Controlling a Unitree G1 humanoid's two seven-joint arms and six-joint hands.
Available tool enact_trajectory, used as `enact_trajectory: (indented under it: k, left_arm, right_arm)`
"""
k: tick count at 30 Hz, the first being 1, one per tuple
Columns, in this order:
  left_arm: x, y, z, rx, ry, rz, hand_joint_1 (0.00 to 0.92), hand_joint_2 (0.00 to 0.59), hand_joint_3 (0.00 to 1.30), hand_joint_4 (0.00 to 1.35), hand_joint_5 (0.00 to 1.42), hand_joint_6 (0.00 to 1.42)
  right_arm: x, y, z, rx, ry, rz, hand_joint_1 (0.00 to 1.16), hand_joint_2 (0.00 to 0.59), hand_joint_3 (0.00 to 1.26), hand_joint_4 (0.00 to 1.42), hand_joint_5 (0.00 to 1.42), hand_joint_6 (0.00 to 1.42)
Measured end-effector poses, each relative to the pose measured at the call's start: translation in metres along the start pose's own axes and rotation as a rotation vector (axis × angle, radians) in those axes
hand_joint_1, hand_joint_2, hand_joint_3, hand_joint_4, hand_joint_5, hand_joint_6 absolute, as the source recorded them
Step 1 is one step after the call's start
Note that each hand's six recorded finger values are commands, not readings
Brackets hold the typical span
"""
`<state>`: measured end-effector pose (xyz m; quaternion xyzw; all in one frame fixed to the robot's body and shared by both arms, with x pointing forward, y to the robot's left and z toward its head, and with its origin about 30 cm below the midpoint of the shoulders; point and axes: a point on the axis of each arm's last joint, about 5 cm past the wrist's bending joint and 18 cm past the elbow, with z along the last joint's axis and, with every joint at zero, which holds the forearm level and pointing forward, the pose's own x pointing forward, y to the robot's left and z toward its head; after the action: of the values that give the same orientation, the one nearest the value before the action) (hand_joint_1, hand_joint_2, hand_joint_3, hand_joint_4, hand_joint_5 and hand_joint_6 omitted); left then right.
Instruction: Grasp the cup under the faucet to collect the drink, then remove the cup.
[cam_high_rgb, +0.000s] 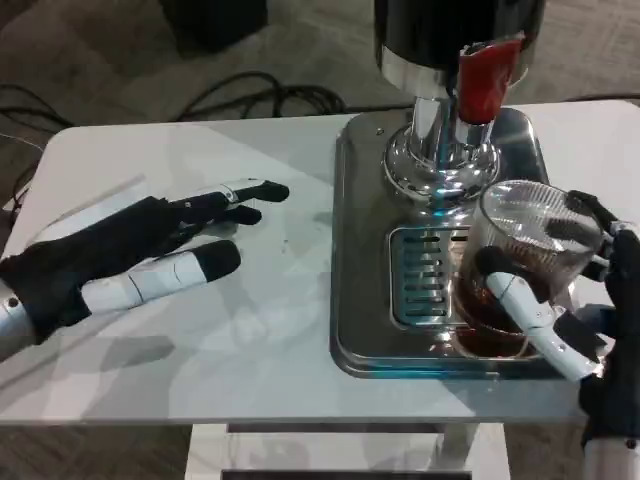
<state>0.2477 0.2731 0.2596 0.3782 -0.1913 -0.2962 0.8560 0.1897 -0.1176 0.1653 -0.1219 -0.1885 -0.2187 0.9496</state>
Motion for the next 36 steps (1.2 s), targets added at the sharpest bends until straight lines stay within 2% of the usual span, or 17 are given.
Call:
enact_trajectory:
  k: [10, 19, 24, 30, 36]
  left_arm:
    - [0.005, 0.0, 0.0027, 0.015, -0.028, -0.003, 0.0, 0.051, 0.14, 0.03, 0.09, 0.11]
    - [0.007, -0.001, 0.0035, 0.016, -0.04, -0.004, 0.0, 0.051, 0.14, 0.03, 0.09, 0.11]
    - [0.008, -0.001, 0.005, 0.021, -0.048, -0.004, 0.0, 0.048, 0.14, 0.04, 0.09, 0.11]
    - [0.011, -0.002, 0.0069, 0.021, -0.066, -0.001, 0.0, 0.047, 0.14, 0.04, 0.1, 0.11]
    - [0.015, -0.006, 0.0101, 0.031, -0.085, -0.005, 0.0, 0.043, 0.14, 0.04, 0.1, 0.11]
  right_arm:
    - [-0.01, -0.0154, -0.0002, -0.043, -0.001, -0.01, 0.76, 0.272, 0.85, 1.03, 1.17, 1.42]
    - [-0.015, -0.0237, -0.0023, -0.062, 0.011, -0.004, 0.77, 0.259, 0.86, 1.05, 1.2, 1.42]
    - [-0.018, -0.0275, -0.0003, -0.057, -0.002, -0.004, 0.78, 0.264, 0.87, 1.06, 1.21, 1.42]
    - [-0.025, -0.0357, 0.0059, -0.039, -0.024, -0.007, 0.78, 0.257, 0.89, 1.07, 1.22, 1.42]
    - [-0.033, -0.0427, 0.0105, -0.028, -0.027, 0.004, 0.77, 0.256, 0.9, 1.08, 1.23, 1.42]
